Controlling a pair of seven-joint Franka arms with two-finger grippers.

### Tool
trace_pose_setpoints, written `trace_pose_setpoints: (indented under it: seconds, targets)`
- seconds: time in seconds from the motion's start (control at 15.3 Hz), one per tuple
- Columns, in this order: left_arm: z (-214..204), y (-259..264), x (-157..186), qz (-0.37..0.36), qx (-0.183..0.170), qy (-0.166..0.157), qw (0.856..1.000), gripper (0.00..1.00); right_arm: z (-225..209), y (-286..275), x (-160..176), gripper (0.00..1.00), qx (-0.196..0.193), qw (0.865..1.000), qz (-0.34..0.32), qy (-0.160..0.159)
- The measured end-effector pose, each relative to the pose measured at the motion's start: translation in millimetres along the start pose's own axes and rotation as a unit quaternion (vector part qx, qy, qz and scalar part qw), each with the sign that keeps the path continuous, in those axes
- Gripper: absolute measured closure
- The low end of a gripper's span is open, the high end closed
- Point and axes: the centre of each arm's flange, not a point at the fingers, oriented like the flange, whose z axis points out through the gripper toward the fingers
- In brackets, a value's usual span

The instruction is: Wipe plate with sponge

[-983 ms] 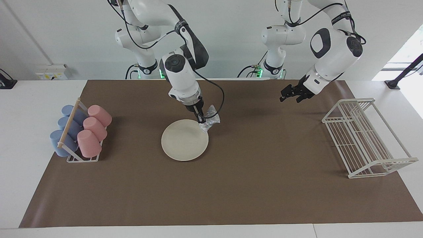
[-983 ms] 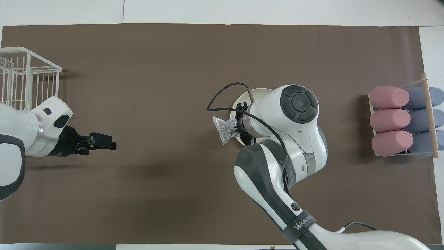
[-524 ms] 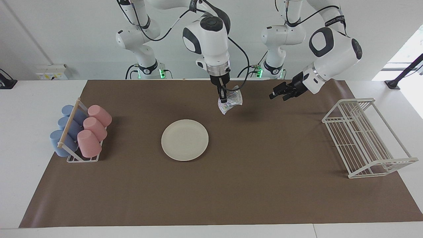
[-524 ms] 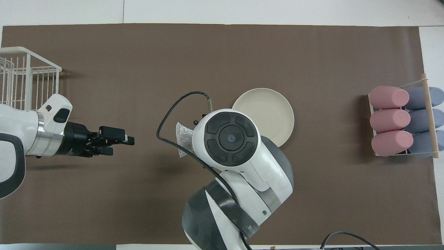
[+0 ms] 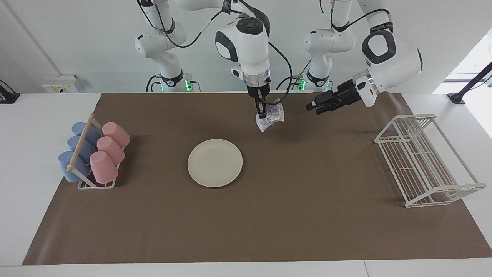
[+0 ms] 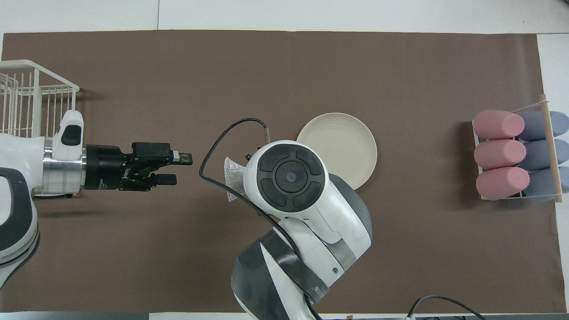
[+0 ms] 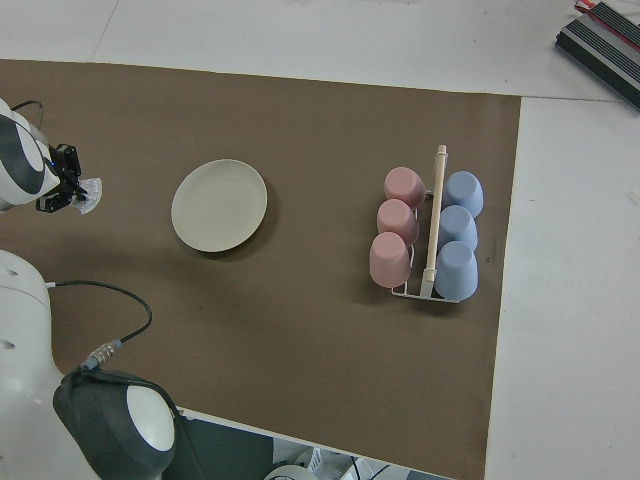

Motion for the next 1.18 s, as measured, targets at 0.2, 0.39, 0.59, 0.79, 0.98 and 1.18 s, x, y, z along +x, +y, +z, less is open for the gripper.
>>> trace_pose_setpoints:
  seconds: [0.2,0.39,0.59,0.79,0.98,1.18]
  targets:
    - [39.7,19.5,-11.0,0.024,0.002,-0.014,1.000,0.00,-0.1,0.0,0.0,0.96,0.000,1.000,0.000,0.000]
    - [66.5,26.9,-14.1,0.038,0.005,-0.013,0.999,0.00,-0.1,0.0,0.0,0.96,0.000,1.000,0.000,0.000]
    - [73.6,27.6,-15.0,0.042,0.008,-0.015,0.999,0.07,0.1,-0.1,0.0,0.96,0.000,1.000,0.000,0.000]
    - [72.6,26.6,-14.7,0.040,0.007,-0.018,0.999,0.35,0.2,-0.4,0.4,0.96,0.000,1.000,0.000,0.000]
    - [73.9,26.2,-16.7,0.039,0.007,-0.028,0.999,0.69,0.3,-0.7,0.7,0.96,0.000,1.000,0.001,0.000]
    - [74.6,26.1,-17.7,0.028,0.007,-0.032,0.999,0.95,0.8,-0.9,0.8,0.96,0.000,1.000,0.001,0.000]
